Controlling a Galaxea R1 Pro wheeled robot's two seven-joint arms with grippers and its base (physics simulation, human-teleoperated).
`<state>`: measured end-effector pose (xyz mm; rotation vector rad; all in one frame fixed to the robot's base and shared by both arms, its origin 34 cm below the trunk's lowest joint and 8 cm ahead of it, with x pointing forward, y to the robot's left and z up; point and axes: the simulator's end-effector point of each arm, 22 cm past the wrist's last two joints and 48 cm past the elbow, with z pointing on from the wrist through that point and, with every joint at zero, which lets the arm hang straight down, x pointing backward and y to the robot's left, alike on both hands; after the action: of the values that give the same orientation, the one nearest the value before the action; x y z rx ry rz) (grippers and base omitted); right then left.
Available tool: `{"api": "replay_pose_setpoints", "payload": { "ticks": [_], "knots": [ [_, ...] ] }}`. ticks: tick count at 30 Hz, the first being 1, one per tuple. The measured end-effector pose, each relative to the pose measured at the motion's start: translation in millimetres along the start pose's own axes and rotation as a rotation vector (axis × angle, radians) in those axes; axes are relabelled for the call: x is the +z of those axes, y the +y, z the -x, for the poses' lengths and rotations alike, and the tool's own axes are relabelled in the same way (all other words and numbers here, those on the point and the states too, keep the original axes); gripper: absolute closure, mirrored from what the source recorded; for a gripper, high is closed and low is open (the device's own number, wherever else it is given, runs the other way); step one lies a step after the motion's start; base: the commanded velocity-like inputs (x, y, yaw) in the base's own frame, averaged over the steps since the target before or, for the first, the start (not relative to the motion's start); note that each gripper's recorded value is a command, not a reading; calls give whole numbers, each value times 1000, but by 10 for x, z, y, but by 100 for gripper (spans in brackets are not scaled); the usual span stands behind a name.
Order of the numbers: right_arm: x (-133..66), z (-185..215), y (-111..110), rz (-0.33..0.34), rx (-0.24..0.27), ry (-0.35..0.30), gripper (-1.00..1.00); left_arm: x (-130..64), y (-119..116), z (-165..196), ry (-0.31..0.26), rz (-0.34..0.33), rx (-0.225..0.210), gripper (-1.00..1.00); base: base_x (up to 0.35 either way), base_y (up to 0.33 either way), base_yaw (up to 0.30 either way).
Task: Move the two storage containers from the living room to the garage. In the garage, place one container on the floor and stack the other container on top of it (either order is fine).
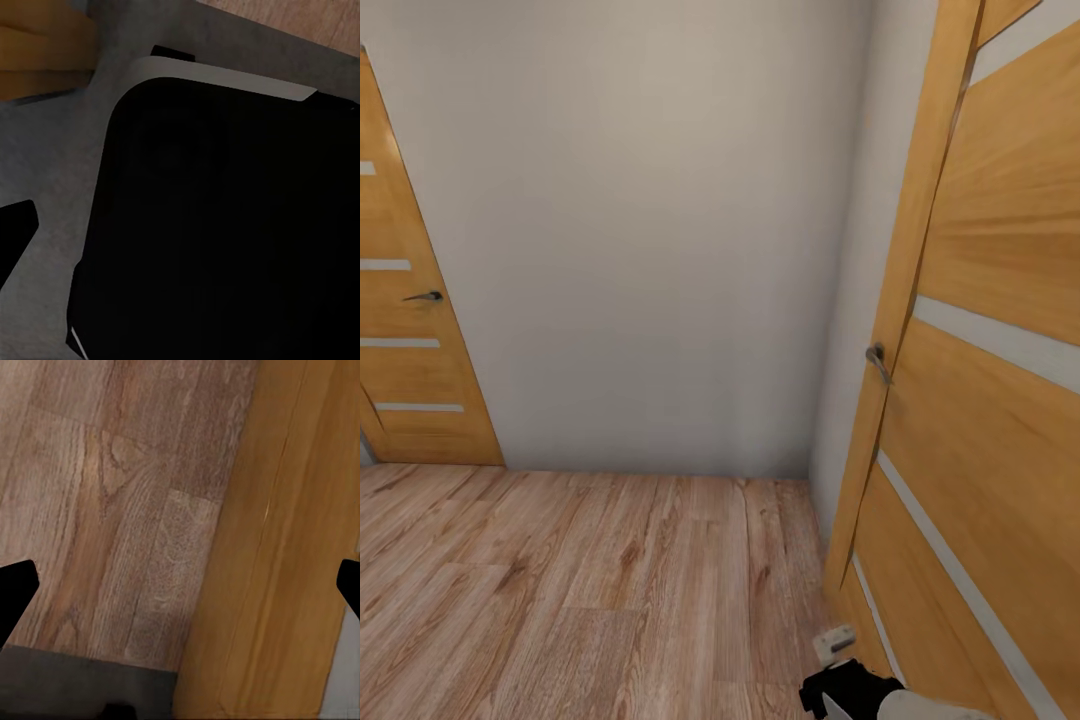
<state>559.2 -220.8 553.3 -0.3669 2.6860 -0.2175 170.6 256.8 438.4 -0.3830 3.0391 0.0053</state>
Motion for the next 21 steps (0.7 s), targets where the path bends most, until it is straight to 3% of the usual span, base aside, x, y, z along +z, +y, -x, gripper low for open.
{"api": "replay_pose_setpoints", "payload": {
  "ticks": [7,14,21],
  "knots": [
    [48,-982,248,49,-8,120,-100,0,3,1,0,0,0,-100,0,0,0],
    [24,-1888,232,50,-5,167,-100,0,10,3,0,1,-1,-100,0,0,0],
    [-128,-2879,82,31,-5,203,-100,0,1,0,0,0,-2,-100,0,0,0]
  ]
}}
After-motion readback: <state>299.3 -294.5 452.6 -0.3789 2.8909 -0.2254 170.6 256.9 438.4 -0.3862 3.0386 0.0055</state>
